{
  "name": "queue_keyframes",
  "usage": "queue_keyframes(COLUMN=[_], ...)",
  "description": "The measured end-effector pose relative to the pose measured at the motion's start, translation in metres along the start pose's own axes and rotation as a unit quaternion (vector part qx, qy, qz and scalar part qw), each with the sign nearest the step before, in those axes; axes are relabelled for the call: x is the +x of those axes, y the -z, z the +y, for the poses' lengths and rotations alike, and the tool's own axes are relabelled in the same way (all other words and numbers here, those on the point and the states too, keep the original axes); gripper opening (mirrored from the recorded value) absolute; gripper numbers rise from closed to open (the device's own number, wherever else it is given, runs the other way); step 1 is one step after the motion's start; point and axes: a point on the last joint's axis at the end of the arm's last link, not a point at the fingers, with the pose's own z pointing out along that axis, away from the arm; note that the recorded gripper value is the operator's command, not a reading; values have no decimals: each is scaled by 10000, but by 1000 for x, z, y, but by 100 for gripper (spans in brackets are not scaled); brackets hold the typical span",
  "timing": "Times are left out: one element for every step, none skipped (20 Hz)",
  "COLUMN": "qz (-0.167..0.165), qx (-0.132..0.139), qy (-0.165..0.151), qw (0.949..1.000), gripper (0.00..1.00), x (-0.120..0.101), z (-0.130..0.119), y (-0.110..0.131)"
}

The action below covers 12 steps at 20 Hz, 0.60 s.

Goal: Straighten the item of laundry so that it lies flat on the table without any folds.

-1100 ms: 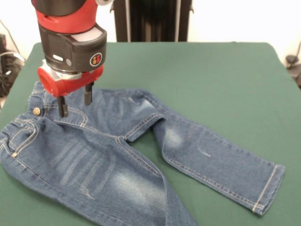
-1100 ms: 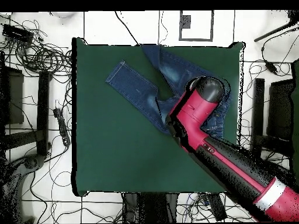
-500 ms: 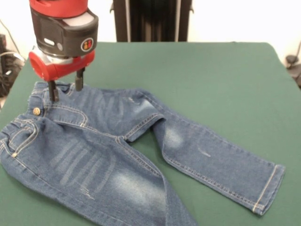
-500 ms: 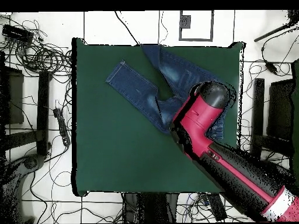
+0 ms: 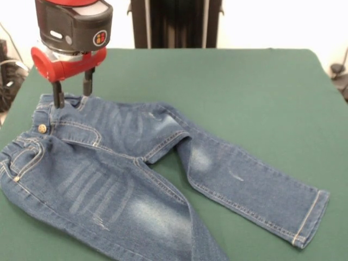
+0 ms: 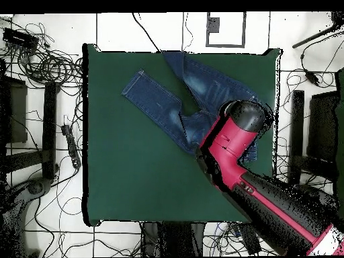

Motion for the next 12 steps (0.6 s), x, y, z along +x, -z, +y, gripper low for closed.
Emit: queue_keyframes(qz=[23,65,74,81,88,90,89,92,91,86,83,75], qx=[-25,-93,-133,-166,-199,-207,-209,-198,-184,-126,-102,-58], qy=[17,63,90,116,156,174,191,207,212,205,199,189], qw=[10000,9999,9998,9998,9996,9996,9996,9995,9996,9997,9997,9998], gripper=[100,100,100,100,100,100,100,100,100,100,100,100], x=[0,1,1,1,1,1,0,-2,-3,-7,-8,-10], z=[0,1,1,1,0,0,-1,-3,-4,-7,-8,-10], y=[-1,-3,-5,-7,-12,-15,-19,-26,-29,-39,-42,-47])
